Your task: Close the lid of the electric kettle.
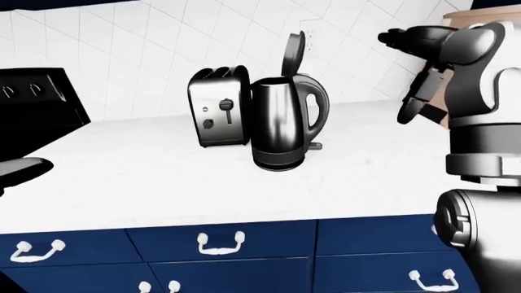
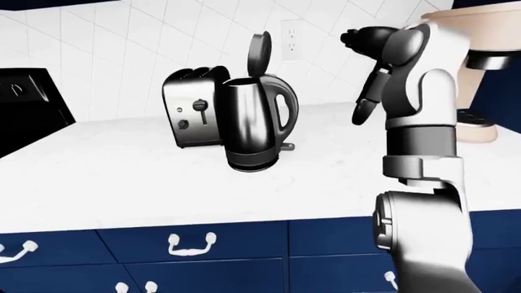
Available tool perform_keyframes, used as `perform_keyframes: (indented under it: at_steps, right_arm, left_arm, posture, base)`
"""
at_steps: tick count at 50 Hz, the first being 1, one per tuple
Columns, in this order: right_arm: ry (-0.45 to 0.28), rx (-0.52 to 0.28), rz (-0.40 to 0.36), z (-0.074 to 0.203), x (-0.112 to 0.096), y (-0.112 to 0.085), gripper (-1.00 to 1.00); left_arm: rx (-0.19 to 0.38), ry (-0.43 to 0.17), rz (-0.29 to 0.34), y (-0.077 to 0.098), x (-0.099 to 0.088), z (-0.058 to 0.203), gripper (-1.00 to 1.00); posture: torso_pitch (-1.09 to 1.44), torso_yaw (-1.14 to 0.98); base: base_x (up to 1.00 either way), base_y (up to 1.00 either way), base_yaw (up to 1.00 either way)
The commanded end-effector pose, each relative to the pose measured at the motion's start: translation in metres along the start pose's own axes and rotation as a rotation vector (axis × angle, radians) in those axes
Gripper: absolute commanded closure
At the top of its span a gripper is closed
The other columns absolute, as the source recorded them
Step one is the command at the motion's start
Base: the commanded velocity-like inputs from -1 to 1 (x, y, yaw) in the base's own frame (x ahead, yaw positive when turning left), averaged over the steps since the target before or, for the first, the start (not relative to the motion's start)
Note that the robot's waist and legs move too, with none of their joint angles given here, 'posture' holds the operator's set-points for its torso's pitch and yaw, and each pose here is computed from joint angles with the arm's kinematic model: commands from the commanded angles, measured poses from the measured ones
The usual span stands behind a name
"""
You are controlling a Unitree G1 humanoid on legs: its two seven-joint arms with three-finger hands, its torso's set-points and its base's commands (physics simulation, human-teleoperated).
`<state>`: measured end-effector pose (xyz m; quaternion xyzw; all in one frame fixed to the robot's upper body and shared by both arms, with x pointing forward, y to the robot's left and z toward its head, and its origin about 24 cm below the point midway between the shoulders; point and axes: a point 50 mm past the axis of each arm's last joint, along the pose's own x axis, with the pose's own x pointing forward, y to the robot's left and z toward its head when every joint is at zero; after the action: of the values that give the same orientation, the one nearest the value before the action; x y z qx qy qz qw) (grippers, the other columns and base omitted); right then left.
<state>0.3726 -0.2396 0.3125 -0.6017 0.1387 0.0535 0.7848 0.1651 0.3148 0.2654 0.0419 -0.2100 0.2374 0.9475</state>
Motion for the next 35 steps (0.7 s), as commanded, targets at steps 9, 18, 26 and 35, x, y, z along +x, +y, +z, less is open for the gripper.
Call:
perform_keyframes:
  at_steps: [9, 18, 26, 35]
  right_arm:
    - [-0.039, -0.085, -0.045, 0.018, -0.009, -0.013, -1.0]
    - [-0.058, -0.115, -0.042, 0.03, -0.007, -0.018, -1.0]
    - [-0.075, -0.141, -0.031, 0.039, -0.007, -0.019, -1.0]
    - [-0.093, -0.158, -0.018, 0.049, -0.005, -0.018, -1.0]
  left_arm:
    - [0.008, -0.058, -0.008, -0.001, 0.001, 0.01, -1.0]
    - [0.009, -0.06, -0.01, -0.001, 0.001, 0.011, -1.0]
    - [0.008, -0.06, -0.01, -0.002, 0.001, 0.011, -1.0]
    - [0.007, -0.06, -0.012, -0.003, 0.001, 0.01, -1.0]
  posture:
    - [-0.51, 0.0]
    - [-0.51, 0.0]
    - [-0.51, 0.0]
    - [-0.51, 0.0]
  base:
    - [0.0, 0.0, 0.0]
    - [0.0, 0.0, 0.0]
    - [0.0, 0.0, 0.0]
    - [0.0, 0.0, 0.0]
